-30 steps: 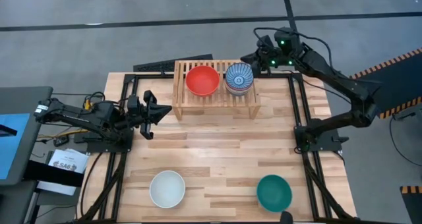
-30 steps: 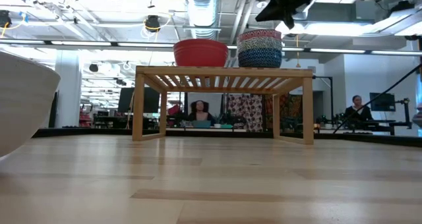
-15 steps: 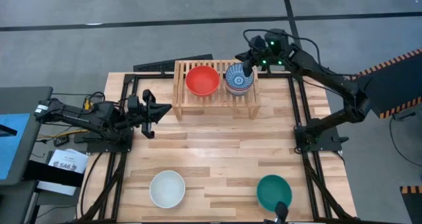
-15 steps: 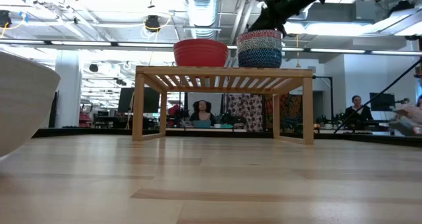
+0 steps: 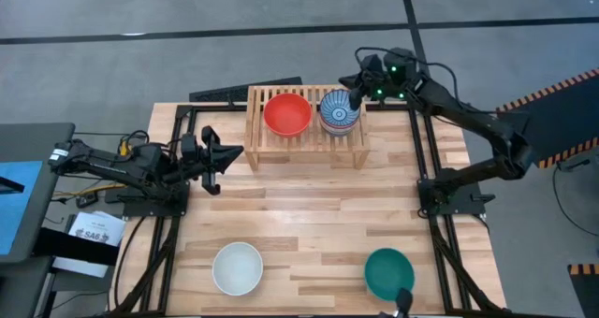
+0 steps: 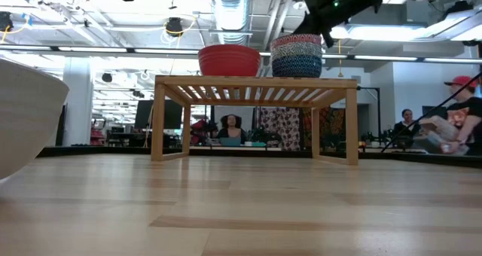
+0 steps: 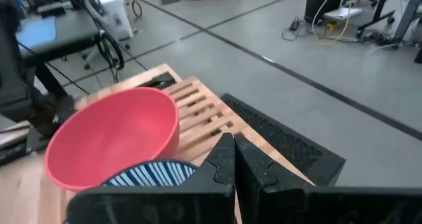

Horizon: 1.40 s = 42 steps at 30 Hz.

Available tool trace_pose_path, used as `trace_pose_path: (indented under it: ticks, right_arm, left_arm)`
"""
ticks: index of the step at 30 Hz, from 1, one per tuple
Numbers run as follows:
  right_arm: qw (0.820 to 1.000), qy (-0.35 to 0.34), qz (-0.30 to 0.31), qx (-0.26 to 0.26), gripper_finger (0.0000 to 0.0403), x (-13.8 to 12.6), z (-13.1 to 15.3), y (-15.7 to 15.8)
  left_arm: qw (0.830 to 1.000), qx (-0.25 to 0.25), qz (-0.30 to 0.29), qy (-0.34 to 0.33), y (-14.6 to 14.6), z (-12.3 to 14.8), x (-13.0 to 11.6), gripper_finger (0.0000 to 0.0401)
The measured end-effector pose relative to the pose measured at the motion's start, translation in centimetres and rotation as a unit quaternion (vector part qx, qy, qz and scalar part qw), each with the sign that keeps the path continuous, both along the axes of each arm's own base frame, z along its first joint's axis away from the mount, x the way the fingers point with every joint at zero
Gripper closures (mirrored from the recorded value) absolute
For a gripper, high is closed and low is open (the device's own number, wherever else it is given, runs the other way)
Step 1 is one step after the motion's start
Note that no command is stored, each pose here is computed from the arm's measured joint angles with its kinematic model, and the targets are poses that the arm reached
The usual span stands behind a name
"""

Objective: Place and stack bowls onto a shelf
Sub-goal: Stack the small blue bowl on top of the other small red bowl on the shelf, then stack the big dark blue bowl on top of the other big orange bowl on the shelf

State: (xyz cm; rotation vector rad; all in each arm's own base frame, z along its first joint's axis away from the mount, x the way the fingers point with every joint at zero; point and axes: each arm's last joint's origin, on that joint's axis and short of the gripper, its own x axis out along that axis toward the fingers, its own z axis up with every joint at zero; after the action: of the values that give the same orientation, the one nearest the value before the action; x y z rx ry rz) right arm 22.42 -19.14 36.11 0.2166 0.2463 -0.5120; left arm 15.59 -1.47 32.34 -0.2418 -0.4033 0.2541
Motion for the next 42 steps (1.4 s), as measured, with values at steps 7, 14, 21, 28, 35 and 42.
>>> trace_pose_path:
  ticks: [7,14,21,28,35,42]
  right_arm:
    - [1.0,0.018,0.002,0.016,0.0385,0.3,-0.8,-0.2]
    - [0.999,0.03,0.001,0.025,0.0385,0.1,-1.0,-0.2]
    - [0.999,0.037,0.0,0.032,0.0385,0.1,-1.2,-0.1]
    - [0.998,0.054,-0.01,0.044,0.0385,-0.1,-1.6,-0.1]
    - [0.999,0.039,-0.02,0.027,0.0385,-0.8,-0.5,0.3]
    - [1.0,-0.004,-0.003,-0.022,0.0384,-3.0,3.1,2.7]
  left_arm:
    - [1.0,0.0,0.001,0.0,0.0,0.0,0.0,0.0401]
    - [1.0,0.0,0.002,0.0,0.0,0.0,0.0,0.0401]
    - [1.0,0.0,0.002,0.001,0.0,0.0,0.0,0.0401]
    - [1.0,0.001,0.002,0.005,0.0,-0.1,0.0,0.0401]
    - [1.0,0.001,0.002,0.006,0.0,-0.1,0.0,0.0401]
    - [1.0,0.001,0.001,0.005,0.0,-0.1,0.0,0.0401]
